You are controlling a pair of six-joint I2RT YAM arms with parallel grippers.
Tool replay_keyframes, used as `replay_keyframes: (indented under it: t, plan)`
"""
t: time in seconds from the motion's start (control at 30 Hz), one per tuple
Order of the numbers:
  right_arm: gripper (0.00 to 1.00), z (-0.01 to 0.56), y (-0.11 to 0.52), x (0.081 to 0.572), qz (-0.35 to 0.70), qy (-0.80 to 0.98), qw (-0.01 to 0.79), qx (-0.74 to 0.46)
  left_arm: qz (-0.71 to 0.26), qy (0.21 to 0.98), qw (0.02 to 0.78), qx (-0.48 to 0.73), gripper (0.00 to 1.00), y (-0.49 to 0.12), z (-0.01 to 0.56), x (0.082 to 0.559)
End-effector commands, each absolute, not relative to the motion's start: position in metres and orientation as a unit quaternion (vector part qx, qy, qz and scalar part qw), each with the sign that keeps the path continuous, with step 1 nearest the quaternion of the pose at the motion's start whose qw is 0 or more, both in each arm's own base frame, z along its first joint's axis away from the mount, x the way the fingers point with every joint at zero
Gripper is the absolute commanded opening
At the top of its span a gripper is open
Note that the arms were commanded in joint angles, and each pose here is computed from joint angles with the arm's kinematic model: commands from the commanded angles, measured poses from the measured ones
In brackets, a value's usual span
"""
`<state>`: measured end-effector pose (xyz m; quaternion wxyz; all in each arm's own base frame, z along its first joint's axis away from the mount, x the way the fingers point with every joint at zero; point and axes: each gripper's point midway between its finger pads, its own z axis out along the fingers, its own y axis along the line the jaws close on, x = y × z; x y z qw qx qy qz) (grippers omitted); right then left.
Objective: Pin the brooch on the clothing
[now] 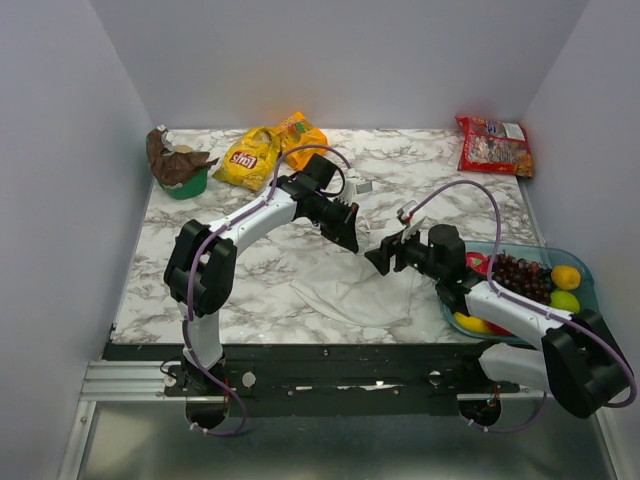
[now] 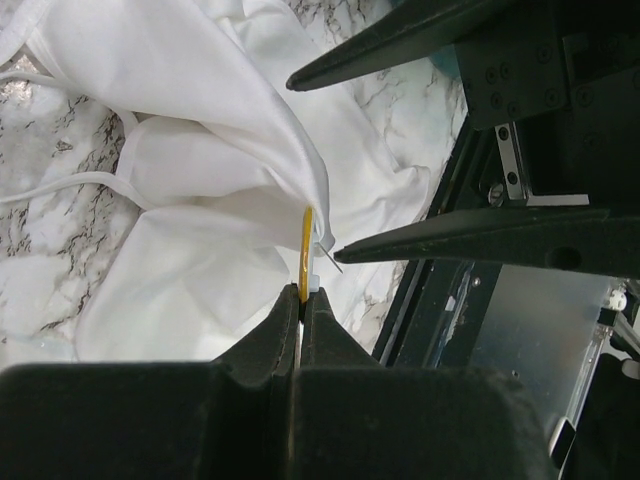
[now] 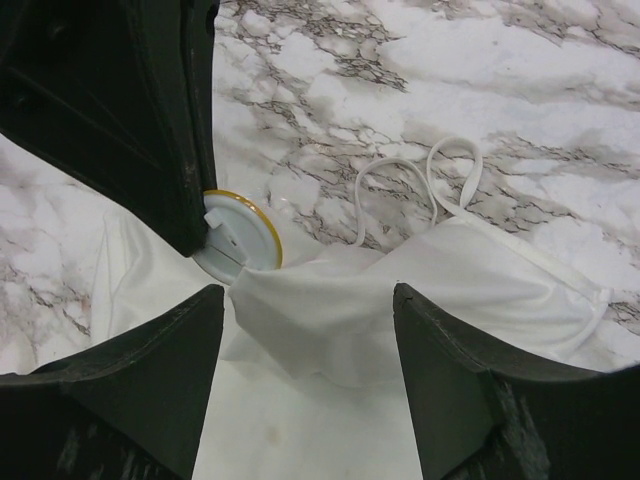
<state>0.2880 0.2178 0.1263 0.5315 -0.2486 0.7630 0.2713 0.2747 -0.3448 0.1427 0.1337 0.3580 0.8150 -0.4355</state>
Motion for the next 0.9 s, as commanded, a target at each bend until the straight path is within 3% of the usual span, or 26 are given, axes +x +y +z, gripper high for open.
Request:
replay_keyframes:
  t: [0.0,0.87]
  plan:
    - [0.75,0.143,0.229,0.291,0.306,0.734,0.540,-0.275,-0.451,0.803,0.133,0.366,0.00,-0.347,0.151,0.276]
    - [0.53,0.146,0.241,0.293,0.351,0.717,0.526,-0.294,-0.461,0.797,0.121,0.371,0.00,-0.347,0.149,0.272]
